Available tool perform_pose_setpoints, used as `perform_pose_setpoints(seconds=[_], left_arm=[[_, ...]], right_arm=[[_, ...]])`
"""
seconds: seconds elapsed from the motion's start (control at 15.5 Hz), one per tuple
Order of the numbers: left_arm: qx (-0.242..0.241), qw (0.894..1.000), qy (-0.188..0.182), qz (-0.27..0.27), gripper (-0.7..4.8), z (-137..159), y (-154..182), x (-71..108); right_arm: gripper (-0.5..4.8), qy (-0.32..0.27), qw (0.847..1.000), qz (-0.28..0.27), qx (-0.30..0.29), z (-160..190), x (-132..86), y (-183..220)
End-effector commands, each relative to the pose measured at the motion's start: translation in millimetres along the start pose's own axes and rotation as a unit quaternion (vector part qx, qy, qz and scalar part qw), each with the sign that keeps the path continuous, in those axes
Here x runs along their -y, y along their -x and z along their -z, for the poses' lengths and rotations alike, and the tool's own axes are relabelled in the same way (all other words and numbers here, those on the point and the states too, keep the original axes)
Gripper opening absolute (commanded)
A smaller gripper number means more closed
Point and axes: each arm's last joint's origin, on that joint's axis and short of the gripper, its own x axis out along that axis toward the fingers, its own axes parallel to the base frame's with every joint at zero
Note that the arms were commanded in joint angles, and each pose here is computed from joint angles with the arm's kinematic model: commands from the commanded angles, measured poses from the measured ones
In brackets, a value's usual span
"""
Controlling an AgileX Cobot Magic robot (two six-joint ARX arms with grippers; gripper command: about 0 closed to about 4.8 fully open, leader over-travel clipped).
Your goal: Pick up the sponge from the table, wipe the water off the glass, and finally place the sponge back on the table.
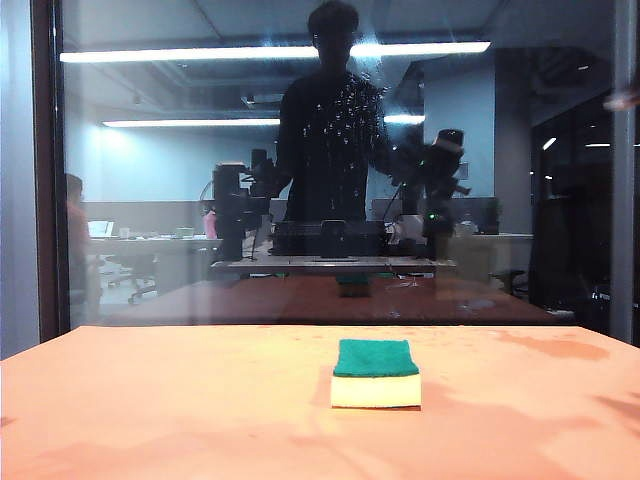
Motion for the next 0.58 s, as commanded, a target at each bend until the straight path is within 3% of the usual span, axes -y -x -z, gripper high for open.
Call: perform_pose_setpoints(seconds=[0.06,0.32,0.58], left_arm=[[-0.014,1.0,0.008,0.003,0.25,2,0,0.2],[-0.025,1.0,0.014,0.003,0.25,5,0,0.1],[-0.026,0.999,0.014,0.015,0.25,5,0,0.8]], right_arm=[[2.84,-0.007,0.998,-0.027,-0.051,-9,-6,-26],[2.89,-0.028,0.989,-0.056,-0.131,-5,-17,-77],[3.4,-0.037,0.979,-0.049,-0.194,2,-18,-125]])
